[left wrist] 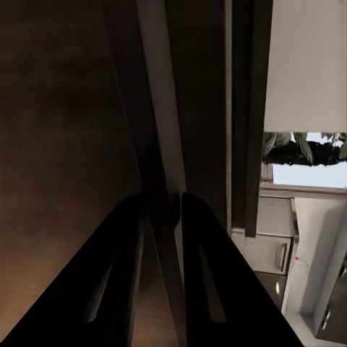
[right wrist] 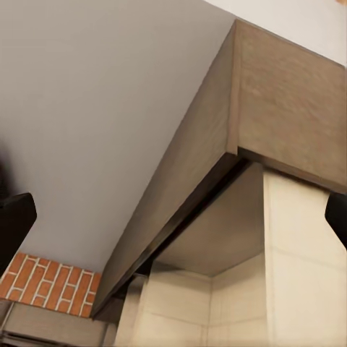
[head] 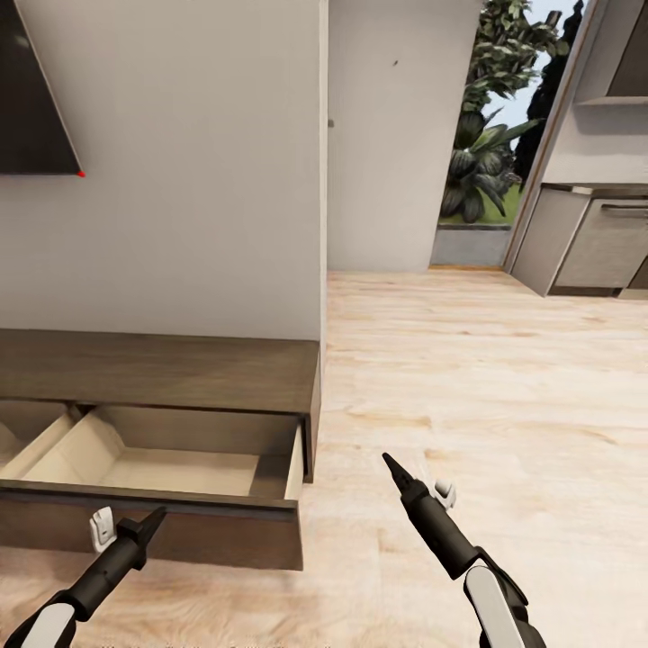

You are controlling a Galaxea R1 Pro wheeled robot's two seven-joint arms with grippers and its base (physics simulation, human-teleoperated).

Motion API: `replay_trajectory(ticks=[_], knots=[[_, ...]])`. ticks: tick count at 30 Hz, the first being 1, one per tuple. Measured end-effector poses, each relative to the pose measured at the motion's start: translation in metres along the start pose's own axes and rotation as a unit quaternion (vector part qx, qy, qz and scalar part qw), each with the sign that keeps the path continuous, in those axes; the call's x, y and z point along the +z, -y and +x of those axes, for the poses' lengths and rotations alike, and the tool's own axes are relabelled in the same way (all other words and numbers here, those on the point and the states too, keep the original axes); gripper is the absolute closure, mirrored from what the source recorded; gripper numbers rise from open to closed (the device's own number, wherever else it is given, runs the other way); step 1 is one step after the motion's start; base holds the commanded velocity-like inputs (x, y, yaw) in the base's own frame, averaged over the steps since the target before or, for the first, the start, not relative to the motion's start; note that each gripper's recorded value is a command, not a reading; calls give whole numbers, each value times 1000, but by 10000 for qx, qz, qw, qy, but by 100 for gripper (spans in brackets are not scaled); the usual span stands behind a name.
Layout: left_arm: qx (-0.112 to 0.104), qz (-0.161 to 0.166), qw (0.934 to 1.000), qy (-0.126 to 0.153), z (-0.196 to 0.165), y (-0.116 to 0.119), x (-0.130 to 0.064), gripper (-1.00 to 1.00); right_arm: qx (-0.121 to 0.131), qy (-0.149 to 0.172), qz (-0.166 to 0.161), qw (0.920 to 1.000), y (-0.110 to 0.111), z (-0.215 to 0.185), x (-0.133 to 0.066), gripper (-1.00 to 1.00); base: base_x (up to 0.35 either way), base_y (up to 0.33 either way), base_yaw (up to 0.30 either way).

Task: Place each of the two pumpkins and all three candles from the living room inside a cabinet in the living room (use any cabinet), then make sure every cabinet is closed, and position the cauldron so it is next to a table in the living room.

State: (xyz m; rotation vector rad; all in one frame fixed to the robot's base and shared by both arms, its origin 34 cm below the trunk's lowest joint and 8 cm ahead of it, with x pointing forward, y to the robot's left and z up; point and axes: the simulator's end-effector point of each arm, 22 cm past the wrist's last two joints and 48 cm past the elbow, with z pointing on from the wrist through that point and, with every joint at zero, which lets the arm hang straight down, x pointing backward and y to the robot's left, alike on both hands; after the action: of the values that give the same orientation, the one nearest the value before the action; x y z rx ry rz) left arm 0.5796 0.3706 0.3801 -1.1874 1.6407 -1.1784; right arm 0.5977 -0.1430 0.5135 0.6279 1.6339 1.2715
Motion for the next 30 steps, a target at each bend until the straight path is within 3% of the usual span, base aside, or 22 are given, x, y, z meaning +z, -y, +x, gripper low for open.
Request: replay_trajectory(ticks=[20, 21, 22, 30], knots=[[-33, 6, 10000, 56, -2, 0, 0, 100, 0, 1, -4, 10000, 0, 0, 0, -100, -98, 0, 0], [255, -4, 9996, 145, -3, 1, 3, 100, 0, 1, -5, 10000, 0, 0, 0, -100, -129, 0, 0], [359, -23, 9992, 187, -3, 1, 6, 100, -1, 3, -5, 10000, 0, 0, 0, -100, -83, 0, 0], [363, -76, 9991, 186, -5, 3, 10, 100, -1, 3, -5, 10000, 0, 0, 0, -100, -35, 0, 0]])
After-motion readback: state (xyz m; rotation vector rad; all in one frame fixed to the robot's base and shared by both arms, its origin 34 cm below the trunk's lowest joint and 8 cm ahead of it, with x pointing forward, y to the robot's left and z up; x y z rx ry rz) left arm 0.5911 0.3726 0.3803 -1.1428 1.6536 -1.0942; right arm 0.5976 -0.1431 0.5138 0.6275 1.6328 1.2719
